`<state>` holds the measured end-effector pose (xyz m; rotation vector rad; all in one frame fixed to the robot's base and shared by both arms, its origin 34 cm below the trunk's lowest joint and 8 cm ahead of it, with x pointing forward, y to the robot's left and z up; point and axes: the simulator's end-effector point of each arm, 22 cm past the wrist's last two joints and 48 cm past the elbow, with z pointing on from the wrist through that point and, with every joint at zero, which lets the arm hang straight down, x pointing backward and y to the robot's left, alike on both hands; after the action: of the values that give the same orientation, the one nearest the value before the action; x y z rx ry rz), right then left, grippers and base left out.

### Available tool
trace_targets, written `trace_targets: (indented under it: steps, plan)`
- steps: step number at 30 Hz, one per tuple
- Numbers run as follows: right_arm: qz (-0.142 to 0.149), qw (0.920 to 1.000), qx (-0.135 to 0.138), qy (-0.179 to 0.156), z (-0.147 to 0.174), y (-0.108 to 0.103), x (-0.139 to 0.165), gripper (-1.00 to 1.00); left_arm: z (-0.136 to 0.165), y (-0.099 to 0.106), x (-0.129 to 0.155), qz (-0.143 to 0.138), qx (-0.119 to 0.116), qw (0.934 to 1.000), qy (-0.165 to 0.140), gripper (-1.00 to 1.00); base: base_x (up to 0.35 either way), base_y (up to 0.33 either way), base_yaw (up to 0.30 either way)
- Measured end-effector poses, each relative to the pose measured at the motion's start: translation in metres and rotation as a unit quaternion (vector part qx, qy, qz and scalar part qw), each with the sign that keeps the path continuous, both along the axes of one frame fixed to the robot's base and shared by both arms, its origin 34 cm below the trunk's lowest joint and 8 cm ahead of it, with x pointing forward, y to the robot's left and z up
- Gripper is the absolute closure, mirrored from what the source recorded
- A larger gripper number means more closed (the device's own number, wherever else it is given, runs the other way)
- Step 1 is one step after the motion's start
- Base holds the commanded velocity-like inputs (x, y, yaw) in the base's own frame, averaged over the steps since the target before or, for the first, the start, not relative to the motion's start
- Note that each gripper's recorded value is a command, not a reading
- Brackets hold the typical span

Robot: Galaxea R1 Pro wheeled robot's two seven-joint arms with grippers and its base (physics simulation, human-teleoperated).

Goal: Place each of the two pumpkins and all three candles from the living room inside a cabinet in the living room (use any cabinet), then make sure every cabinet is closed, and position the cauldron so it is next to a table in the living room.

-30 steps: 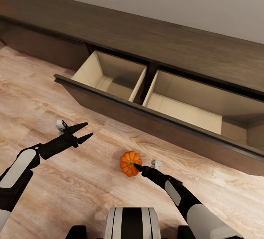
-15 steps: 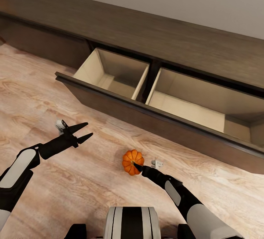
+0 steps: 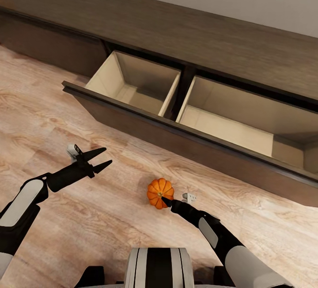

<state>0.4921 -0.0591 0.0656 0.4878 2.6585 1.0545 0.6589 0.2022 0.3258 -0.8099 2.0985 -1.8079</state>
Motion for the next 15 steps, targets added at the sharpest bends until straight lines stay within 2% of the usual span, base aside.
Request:
trace_targets:
  steps: [15]
  plan:
    - [0.004, 1.0000, -0.004, 0.000, -0.0006, 0.0010, -0.0003, -1.00, 0.0001, 0.0007, 0.0001, 0.000, 0.000, 1.0000, 0.000, -1.00, 0.000, 0.000, 0.000]
